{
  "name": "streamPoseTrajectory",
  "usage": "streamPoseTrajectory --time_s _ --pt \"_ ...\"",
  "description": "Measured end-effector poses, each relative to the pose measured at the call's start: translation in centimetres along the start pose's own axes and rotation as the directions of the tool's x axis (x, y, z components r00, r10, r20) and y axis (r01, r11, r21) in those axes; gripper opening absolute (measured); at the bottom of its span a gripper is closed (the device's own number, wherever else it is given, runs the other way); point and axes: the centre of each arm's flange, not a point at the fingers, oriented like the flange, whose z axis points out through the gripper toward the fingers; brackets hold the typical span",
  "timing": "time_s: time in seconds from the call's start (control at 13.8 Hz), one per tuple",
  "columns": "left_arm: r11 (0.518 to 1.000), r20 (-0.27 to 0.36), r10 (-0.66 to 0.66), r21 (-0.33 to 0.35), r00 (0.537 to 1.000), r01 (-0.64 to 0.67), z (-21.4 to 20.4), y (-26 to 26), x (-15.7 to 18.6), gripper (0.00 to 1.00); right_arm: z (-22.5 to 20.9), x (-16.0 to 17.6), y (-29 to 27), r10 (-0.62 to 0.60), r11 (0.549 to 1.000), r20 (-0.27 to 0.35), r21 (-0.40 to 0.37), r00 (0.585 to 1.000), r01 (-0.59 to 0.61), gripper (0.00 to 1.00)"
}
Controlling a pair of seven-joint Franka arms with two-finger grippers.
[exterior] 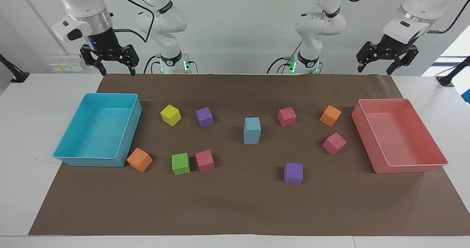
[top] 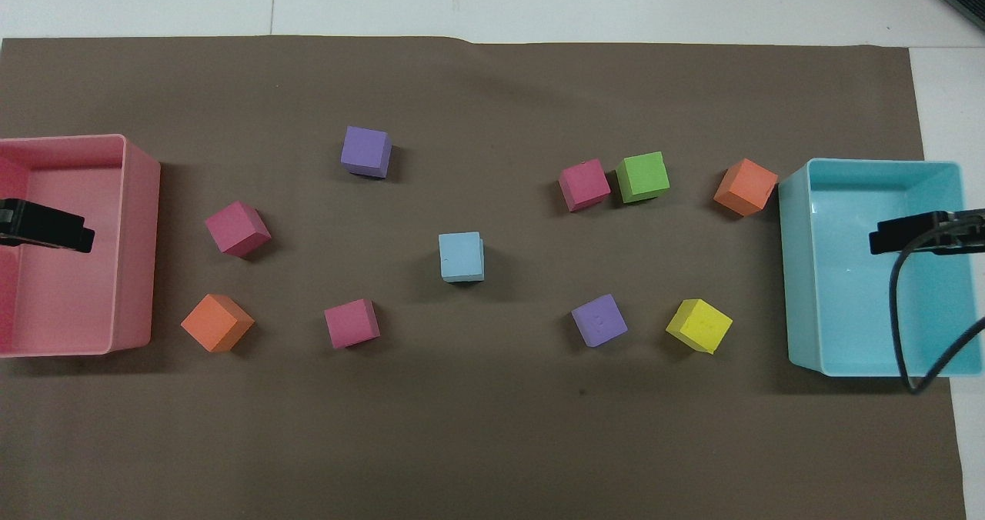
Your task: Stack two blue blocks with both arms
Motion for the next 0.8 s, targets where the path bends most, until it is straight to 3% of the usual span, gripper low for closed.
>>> streamPoseTrajectory --time_s 0.36,0.58,0.8 --pt "1.000 0.000 0.000 0.000 1.000 0.000 0.0 0.0 0.0 1.00 -1.3 -0.8 1.3 -0.039 0.999 -0.008 -0.013 0.999 0.039 1.00" --pt "1.000 -0.001 0.000 0.000 1.000 0.000 0.0 0.0 0.1 1.00 -1.5 -1.7 1.4 -0.036 0.999 0.048 -0.008 0.998 0.036 1.00" --pt "1.000 -0.004 0.000 0.001 1.000 0.000 -0.1 0.0 0.1 1.00 -1.9 -1.9 1.4 -0.036 0.999 0.063 -0.007 0.997 0.036 1.00"
